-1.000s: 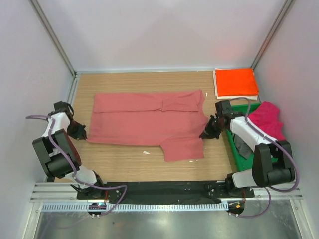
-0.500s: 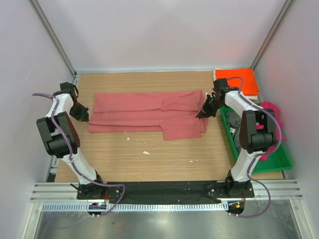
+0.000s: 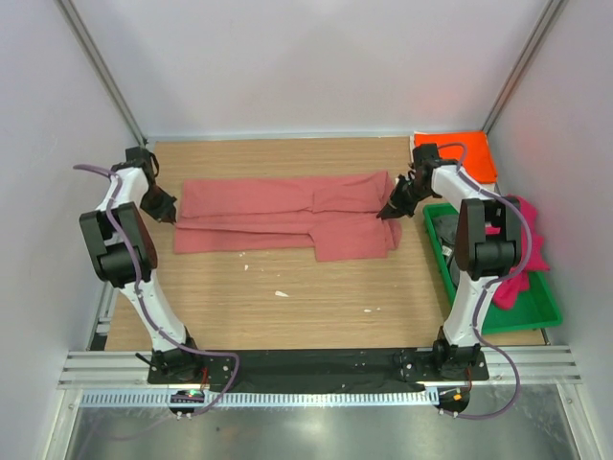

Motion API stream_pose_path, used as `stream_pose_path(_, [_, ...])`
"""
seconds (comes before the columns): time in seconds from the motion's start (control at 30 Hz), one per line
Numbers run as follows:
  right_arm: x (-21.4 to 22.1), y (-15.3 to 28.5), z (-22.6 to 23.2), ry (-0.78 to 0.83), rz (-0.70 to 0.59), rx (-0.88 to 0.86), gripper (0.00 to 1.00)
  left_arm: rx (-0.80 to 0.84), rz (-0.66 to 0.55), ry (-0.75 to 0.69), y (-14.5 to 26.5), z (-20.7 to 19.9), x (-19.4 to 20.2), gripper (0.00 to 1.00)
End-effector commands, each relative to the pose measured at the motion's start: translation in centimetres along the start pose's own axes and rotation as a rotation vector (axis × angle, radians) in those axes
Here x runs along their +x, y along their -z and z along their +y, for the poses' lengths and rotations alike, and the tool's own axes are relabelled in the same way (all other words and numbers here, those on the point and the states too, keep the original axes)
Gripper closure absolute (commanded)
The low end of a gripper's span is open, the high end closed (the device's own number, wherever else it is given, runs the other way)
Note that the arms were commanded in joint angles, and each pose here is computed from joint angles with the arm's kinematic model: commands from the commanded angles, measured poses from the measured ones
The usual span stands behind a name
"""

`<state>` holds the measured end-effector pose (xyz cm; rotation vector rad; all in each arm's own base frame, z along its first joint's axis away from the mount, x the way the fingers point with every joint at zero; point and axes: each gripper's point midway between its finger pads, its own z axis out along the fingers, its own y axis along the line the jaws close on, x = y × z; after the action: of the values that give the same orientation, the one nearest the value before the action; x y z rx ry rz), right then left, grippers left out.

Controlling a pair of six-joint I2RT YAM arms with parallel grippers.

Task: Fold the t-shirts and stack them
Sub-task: Fold the tshirt

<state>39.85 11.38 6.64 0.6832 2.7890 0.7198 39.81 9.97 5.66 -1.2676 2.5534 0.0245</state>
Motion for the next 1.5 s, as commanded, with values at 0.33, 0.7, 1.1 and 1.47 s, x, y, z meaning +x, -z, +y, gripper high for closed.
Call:
stream_pose_path(0.33, [-2.8, -0.4, 2.2, -0.064, -0.009, -0.11, 0.99, -0.025, -0.01, 0.012, -0.8, -0.7, -1.7, 1.0])
stream_pose_path(0.7, [-3.6, -0.8, 2.2, -0.088, -0.007, -0.121, 0.99, -0.013, -0.003, 0.017, -1.3, -1.4, -2.2, 1.0])
stream_pose_path(1.1, [-6.2, -1.9, 2.7, -0.134, -0.032, -0.265, 0.87, 0.052, -0.02, -0.005, -1.1, -3.7, -3.2, 0.54])
stream_pose_path(1.47, [-4.3, 5.5, 2.4, 0.117, -0.114, -0.082, 0.53, 0.123, -0.227, -0.221, 7.5, -5.0, -2.2, 0.37])
